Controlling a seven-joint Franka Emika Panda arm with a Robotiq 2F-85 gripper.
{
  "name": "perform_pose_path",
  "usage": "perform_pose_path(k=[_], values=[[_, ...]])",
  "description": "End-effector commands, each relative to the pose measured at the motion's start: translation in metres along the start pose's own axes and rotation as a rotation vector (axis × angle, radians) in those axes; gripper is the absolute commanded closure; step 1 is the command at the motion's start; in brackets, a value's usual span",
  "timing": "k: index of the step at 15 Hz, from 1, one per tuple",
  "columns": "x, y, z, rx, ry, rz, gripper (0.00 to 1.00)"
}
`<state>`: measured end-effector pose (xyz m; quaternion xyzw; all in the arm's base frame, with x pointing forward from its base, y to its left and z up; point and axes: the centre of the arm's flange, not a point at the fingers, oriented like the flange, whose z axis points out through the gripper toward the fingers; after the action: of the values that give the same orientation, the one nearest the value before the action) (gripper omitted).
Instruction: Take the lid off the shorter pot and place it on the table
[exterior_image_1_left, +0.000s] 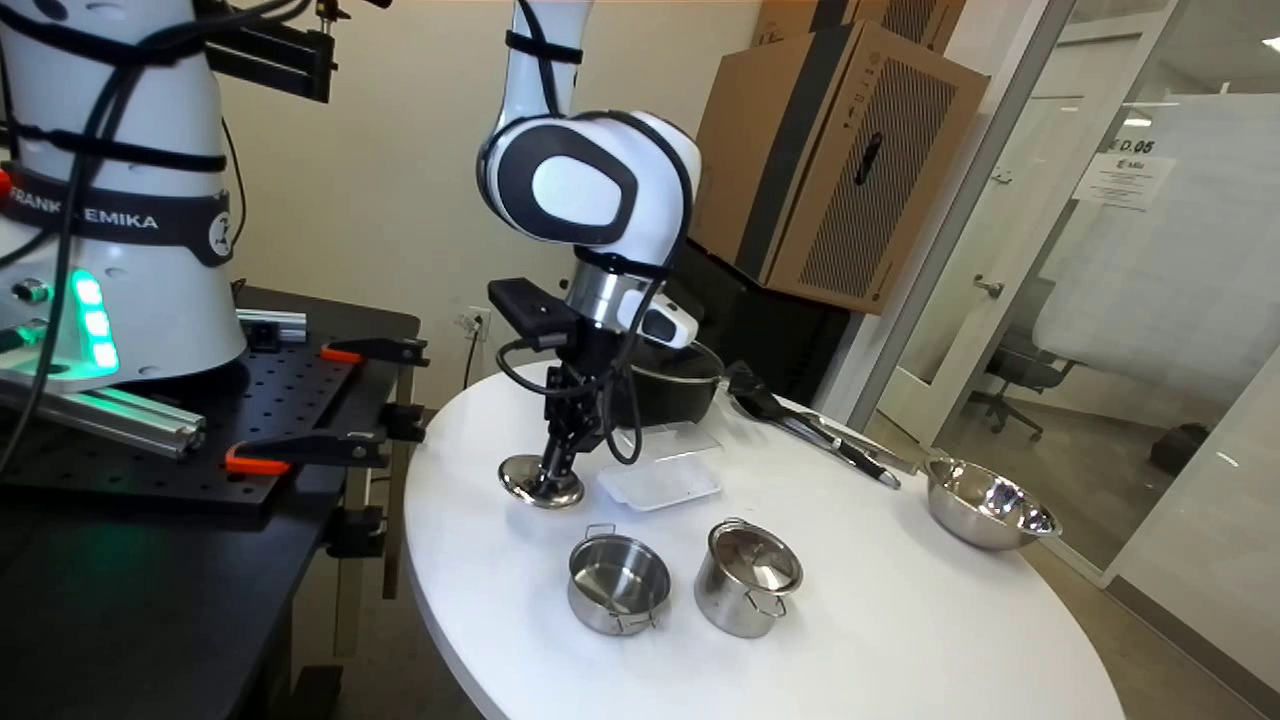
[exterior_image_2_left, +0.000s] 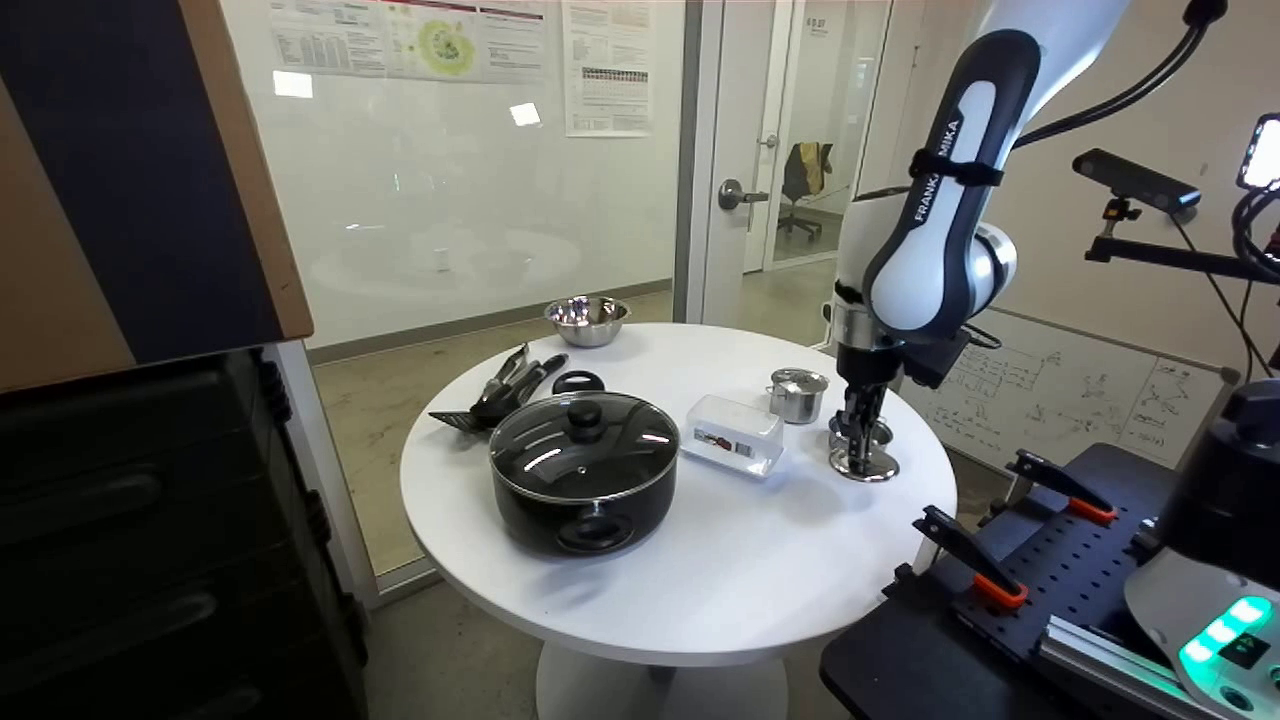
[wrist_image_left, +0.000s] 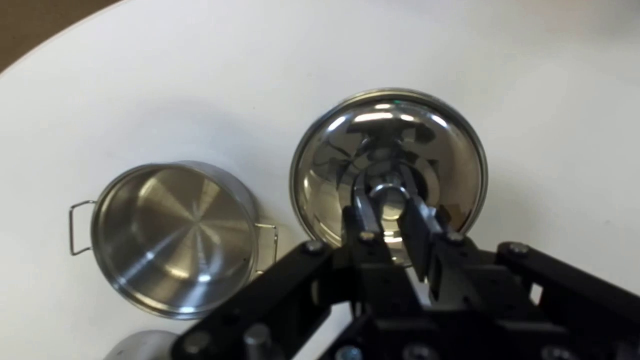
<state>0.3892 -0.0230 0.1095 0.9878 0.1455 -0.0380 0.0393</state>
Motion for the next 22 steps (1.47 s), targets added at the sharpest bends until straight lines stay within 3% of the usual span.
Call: perform_pose_path(k=[1, 12, 13, 15, 22], values=[[0.009, -0.007, 0.02, -0.055, 0.013, -0.002, 0.95], [0.029, 0.001, 0.053, -0.074, 0.007, -0.01, 0.95], [0.031, 0.002, 0.053, -0.076, 0.009, -0.01, 0.6], [0.032, 0.003, 0.053, -0.081, 0.014, -0.013, 0.51], [0.026, 0.001, 0.042, -0.059, 0.026, -0.026, 0.0]])
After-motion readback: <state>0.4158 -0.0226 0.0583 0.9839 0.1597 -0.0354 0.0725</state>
